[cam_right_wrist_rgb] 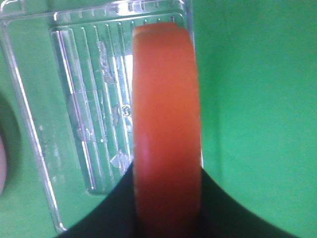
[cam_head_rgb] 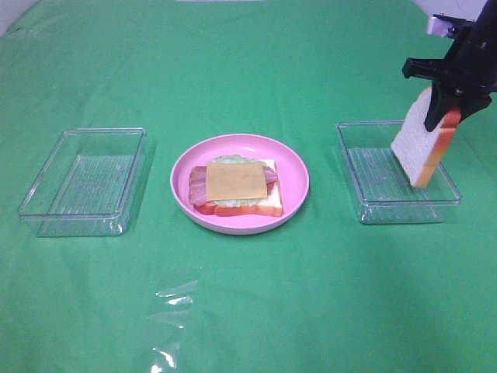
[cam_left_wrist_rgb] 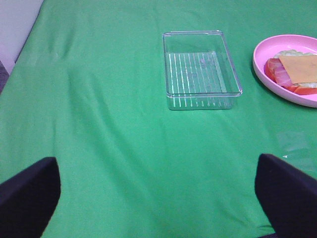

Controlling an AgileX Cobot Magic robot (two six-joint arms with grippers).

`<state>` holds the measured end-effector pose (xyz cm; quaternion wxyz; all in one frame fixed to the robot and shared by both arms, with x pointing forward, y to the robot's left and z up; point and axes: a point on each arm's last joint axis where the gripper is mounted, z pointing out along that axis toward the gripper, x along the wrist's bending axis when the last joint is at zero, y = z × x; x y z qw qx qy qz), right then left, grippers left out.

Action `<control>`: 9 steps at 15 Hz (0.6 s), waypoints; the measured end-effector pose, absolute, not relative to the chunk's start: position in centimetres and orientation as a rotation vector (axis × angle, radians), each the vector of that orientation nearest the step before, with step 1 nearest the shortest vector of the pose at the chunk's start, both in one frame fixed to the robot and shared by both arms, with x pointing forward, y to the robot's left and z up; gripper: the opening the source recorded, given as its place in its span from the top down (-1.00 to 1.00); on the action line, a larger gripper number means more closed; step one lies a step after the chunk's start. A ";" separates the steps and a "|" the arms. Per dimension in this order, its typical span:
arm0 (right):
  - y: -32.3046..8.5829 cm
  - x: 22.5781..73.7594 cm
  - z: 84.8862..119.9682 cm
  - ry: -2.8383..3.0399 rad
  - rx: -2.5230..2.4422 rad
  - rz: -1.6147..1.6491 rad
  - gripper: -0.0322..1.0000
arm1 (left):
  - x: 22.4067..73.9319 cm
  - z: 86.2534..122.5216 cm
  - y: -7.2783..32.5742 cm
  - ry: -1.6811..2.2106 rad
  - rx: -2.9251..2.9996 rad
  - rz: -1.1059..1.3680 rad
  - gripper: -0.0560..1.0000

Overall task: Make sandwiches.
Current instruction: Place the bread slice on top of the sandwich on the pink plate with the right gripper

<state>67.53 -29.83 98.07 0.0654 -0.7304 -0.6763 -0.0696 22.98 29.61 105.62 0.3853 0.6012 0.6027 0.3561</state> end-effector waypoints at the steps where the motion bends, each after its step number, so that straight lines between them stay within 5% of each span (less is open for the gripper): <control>1: -29.8 67.4 98.7 -2.038 -2.206 -0.238 0.49 | 23.0 105.6 29.6 1.535 1.531 0.907 -0.98; 9: -27.8 64.2 105.4 -2.002 -2.087 -0.592 0.49 | 23.0 105.6 29.6 1.535 1.531 0.907 -0.98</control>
